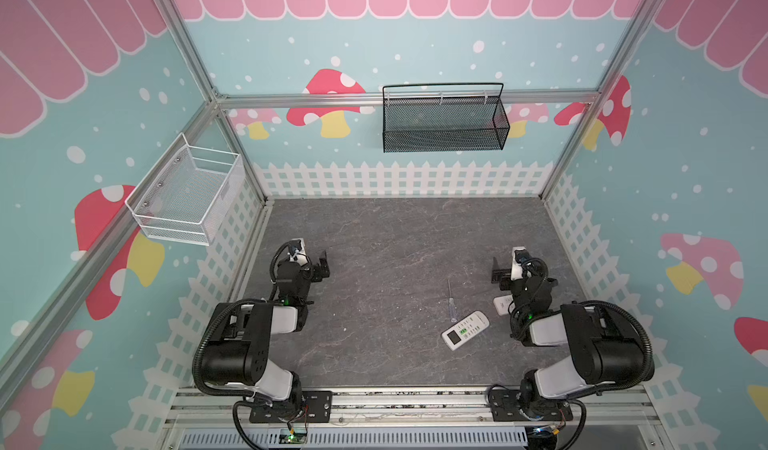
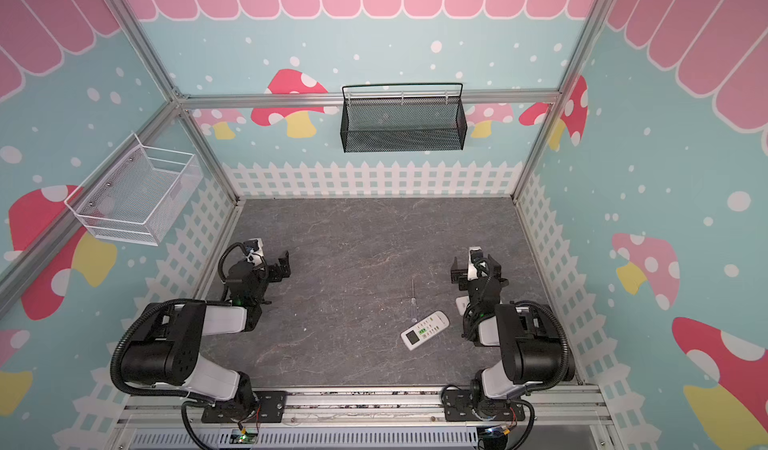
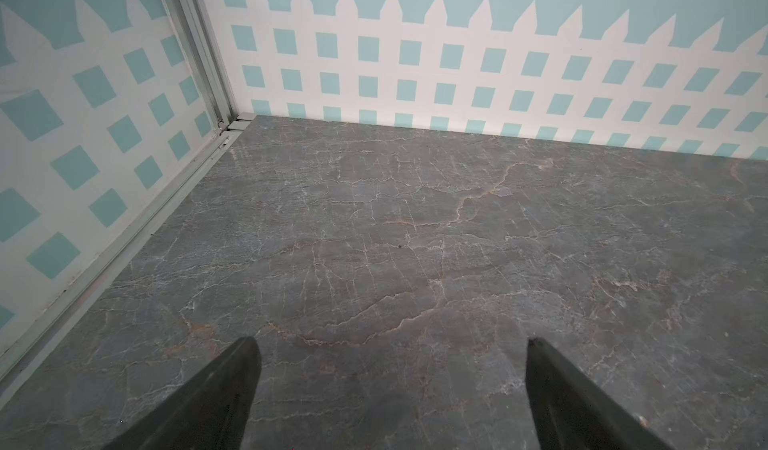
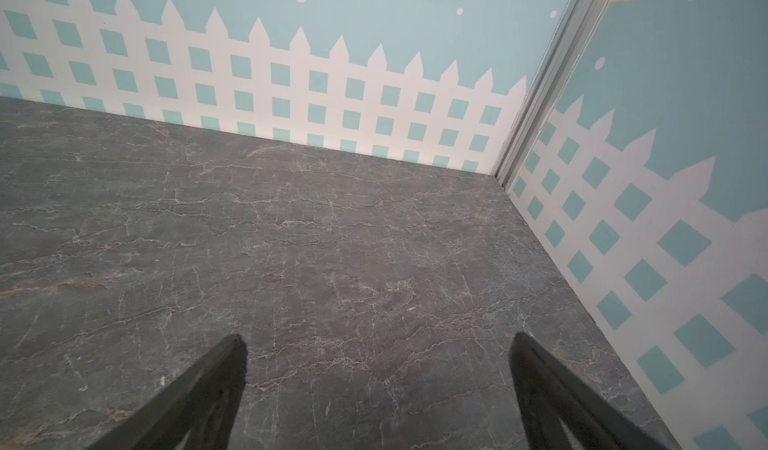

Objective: Unload the batteries from the remote control

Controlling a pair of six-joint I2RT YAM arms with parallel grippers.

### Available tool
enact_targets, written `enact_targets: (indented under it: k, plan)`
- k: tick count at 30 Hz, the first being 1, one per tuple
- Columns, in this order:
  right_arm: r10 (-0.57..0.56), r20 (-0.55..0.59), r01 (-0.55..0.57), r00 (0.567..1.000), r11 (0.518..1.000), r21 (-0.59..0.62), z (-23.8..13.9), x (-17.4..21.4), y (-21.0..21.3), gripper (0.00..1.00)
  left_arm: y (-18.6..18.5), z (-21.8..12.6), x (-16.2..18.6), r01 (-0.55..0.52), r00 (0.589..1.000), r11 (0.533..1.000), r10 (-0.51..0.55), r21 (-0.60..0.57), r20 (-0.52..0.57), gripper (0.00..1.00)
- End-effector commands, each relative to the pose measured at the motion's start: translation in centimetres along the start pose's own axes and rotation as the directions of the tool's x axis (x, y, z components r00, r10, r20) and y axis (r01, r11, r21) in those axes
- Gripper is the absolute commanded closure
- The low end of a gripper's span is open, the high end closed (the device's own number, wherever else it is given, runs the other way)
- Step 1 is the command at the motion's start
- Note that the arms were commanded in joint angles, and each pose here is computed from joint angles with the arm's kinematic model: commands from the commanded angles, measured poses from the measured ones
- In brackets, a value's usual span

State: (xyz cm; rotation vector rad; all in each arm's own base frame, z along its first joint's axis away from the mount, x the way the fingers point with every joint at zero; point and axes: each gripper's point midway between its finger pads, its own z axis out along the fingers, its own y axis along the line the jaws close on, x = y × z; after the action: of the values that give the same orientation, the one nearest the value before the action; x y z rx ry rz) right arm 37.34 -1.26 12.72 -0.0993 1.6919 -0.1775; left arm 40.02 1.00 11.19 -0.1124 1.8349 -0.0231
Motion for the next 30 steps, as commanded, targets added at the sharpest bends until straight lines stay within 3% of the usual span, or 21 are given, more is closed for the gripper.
enact_targets:
  k: [1,30]
  plan:
    - [0.001,0.021,-0.001,1.000,1.000,-0.003,-0.13,-0.44,0.12,0.01,-0.30,0.30,-0.46,-0.002,1.000,1.000,0.002,0.011,0.006,0.00]
    - [0.002,0.021,-0.002,1.000,1.000,-0.004,-0.12,-0.45,0.11,0.01,-0.46,0.31,-0.48,-0.032,0.999,0.999,0.032,-0.027,0.014,0.00]
